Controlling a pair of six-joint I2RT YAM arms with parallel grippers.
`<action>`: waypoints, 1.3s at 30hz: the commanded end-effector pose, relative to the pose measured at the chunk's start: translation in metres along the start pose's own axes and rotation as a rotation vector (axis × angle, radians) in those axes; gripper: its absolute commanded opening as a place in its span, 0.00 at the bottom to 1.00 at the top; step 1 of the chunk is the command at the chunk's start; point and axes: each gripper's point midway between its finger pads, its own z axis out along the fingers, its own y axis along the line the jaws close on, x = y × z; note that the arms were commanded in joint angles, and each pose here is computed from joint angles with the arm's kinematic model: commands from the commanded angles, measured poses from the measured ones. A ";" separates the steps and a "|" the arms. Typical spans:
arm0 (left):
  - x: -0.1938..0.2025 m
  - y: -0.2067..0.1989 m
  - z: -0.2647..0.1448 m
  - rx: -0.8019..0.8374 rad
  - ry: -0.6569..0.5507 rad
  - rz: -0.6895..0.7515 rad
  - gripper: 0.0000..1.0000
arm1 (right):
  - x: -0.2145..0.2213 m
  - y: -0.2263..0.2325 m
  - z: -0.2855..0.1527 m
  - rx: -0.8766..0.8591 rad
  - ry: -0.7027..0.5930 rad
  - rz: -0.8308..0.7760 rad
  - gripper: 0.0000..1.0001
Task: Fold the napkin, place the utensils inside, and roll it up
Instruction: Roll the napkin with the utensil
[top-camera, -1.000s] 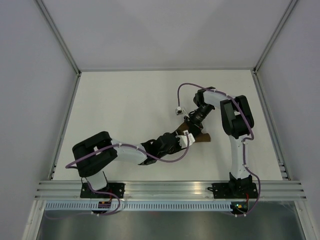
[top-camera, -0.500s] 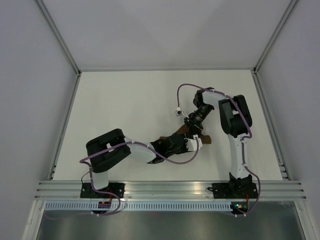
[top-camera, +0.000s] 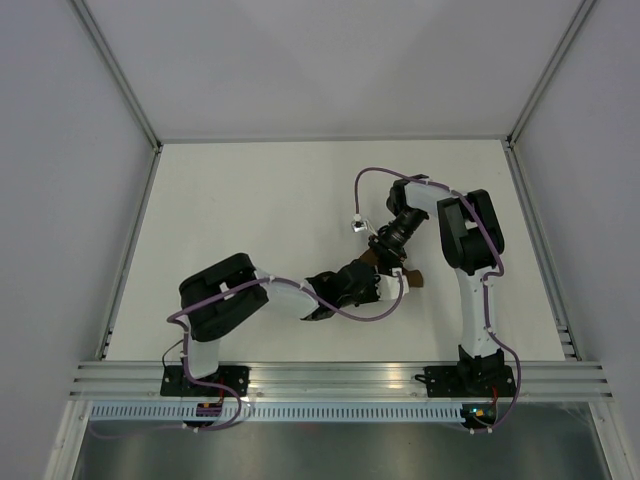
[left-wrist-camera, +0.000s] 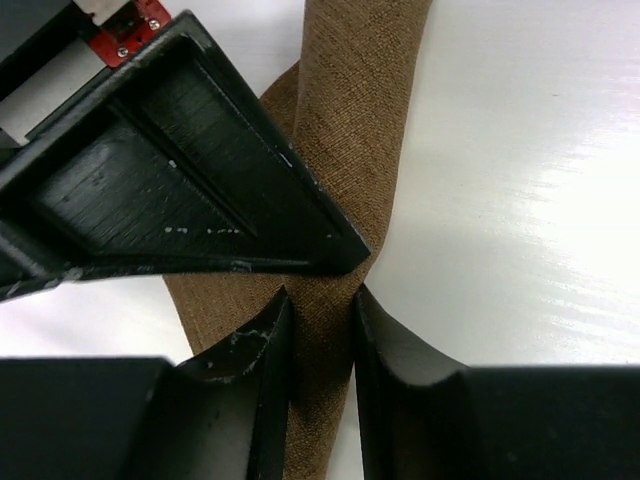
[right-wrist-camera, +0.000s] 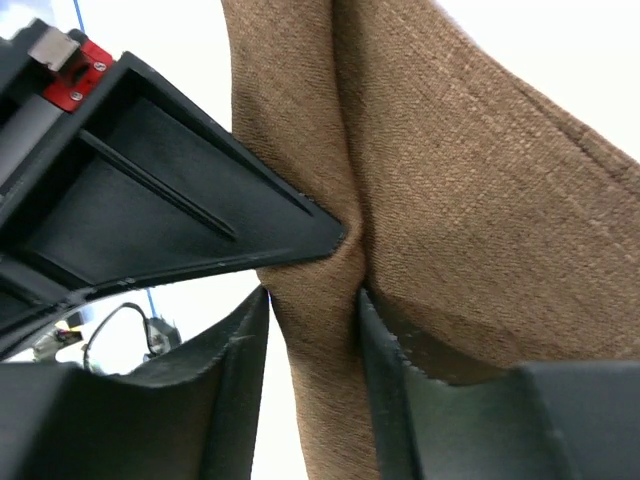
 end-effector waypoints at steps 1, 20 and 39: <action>0.016 -0.037 0.004 0.217 0.044 -0.043 0.18 | 0.018 -0.053 0.010 0.140 0.090 -0.103 0.49; 0.035 -0.052 -0.003 0.431 0.124 -0.254 0.08 | -0.056 -0.034 -0.101 0.436 -0.354 -0.034 0.71; 0.041 -0.012 0.013 0.789 0.331 -0.860 0.12 | -0.011 0.030 -0.163 0.931 -0.633 -0.362 0.74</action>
